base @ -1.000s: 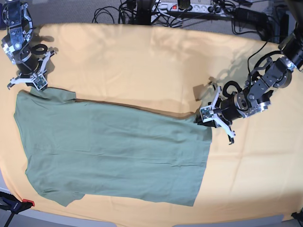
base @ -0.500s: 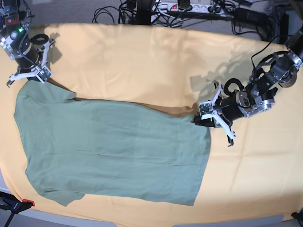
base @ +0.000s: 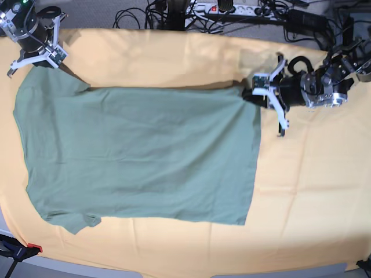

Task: Fold the T-shirt properly
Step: 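Grasp the shirt corners with both grippers and pull them apart, then lower the held corners and release them to flatten the shirt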

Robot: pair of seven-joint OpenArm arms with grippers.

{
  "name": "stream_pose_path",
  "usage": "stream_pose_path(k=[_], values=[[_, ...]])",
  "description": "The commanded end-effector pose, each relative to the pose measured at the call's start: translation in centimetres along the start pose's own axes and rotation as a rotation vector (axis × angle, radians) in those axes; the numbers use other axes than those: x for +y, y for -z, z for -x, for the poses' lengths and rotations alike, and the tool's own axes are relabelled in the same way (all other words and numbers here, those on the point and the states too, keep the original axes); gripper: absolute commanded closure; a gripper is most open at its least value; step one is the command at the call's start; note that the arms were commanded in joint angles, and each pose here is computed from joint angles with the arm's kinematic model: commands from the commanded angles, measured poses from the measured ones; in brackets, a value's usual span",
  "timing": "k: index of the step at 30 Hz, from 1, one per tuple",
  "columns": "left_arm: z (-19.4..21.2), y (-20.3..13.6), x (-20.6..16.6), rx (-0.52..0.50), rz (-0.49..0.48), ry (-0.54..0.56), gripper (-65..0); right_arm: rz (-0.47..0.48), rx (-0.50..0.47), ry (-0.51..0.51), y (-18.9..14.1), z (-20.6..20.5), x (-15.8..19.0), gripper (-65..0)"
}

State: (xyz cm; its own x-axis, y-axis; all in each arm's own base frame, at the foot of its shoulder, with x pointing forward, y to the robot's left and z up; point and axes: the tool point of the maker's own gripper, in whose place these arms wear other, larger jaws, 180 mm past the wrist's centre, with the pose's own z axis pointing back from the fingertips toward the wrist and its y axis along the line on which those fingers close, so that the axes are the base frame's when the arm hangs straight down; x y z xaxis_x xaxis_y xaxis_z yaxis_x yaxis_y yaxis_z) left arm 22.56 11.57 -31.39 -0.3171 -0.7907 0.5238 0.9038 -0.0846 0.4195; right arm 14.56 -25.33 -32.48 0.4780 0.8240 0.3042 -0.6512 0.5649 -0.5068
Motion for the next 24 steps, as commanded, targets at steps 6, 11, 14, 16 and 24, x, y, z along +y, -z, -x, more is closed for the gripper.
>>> stream_pose_path(k=[6,11,14,16,24], values=[[-1.4,-2.8,-2.5,-0.009,0.07,0.041,0.0,-0.038,0.03,-0.028,-1.8,0.4,1.5,0.0],[-2.0,-4.4,-5.2,-0.004,0.19,0.078,0.0,-0.069,0.099,-0.02,-3.2,1.6,3.0,0.0],[-2.2,-4.8,-5.6,-0.002,0.214,0.091,0.0,-0.12,0.133,0.007,-3.9,2.7,4.5,0.0],[-2.1,-4.9,-5.9,0.0,0.229,0.093,0.0,-0.145,0.177,0.009,-4.5,3.7,5.4,0.0],[-2.3,-5.3,-7.2,-0.013,0.305,0.084,0.0,-0.157,0.23,0.036,-5.5,5.2,6.4,0.0]])
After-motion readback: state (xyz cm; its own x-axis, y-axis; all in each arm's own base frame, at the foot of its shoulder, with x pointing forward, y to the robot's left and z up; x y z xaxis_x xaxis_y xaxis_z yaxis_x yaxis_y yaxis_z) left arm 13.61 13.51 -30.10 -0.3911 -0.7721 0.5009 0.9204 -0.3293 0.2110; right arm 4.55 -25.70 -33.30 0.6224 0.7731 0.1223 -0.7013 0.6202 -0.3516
